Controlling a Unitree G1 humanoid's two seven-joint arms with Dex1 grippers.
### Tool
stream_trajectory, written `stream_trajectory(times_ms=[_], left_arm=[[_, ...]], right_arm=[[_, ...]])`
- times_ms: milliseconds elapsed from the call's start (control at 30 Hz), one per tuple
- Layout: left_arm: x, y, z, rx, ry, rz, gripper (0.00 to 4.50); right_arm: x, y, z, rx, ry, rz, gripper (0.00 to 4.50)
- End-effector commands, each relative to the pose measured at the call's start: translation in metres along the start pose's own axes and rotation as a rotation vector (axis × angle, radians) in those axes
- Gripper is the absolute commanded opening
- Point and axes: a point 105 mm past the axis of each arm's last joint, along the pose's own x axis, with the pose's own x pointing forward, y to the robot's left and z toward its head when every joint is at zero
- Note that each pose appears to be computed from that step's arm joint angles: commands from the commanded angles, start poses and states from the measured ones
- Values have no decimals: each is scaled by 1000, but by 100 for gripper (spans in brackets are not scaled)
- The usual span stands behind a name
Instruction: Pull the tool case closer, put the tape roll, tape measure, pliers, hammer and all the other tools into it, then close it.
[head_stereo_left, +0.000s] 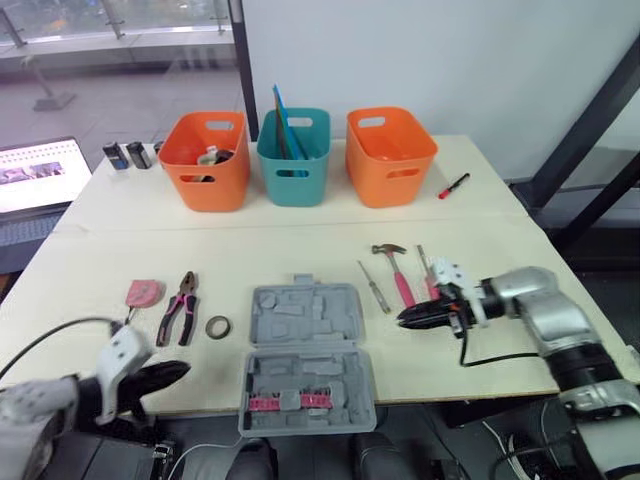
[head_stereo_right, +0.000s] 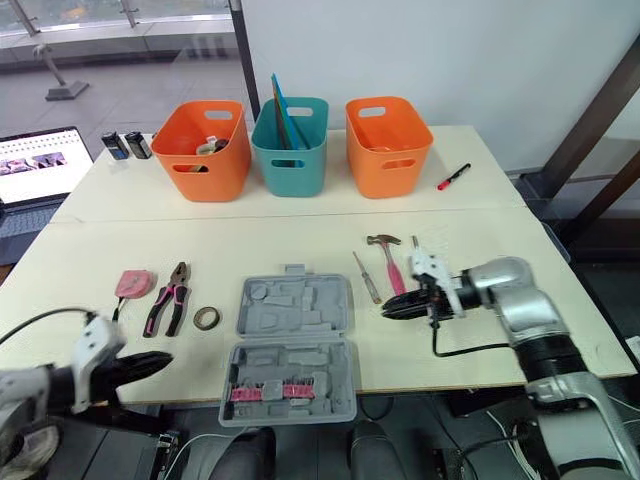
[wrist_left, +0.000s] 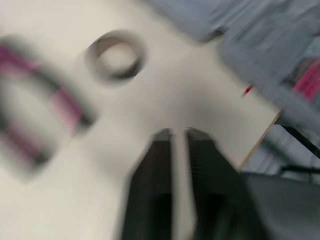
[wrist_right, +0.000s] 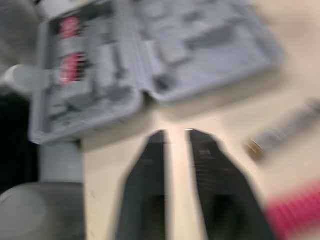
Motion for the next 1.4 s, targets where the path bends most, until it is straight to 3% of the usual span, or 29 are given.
stream_trajectory(times_ms=[33, 167, 367, 567, 767, 933, 1133, 1400], left_arm=[[-41, 24, -6, 0, -72, 189, 237], [-75, 34, -30, -49, -97, 331, 442], [-107, 44, -46, -85, -128, 465, 442], [-103, 47, -38, -61, -153, 448, 442], [-93, 42, -21, -36, -144, 359, 442], [-74, 9, -1, -37, -140, 246, 442], [-46, -27, 12, -102, -186, 335, 442], [5, -52, 36, -165, -247, 414, 442]], right_arm=[[-31, -12, -18, 43, -80, -152, 270], [-60, -23, -44, 122, -148, -324, 450], [-97, -36, -61, 171, -178, -503, 450], [-95, -45, -46, 161, -241, -498, 450], [-65, -37, 0, 92, -249, -293, 450], [-25, -13, 44, 8, -179, -112, 450], [26, 5, 113, -328, -196, -107, 450], [53, 43, 143, -398, -170, 87, 450]])
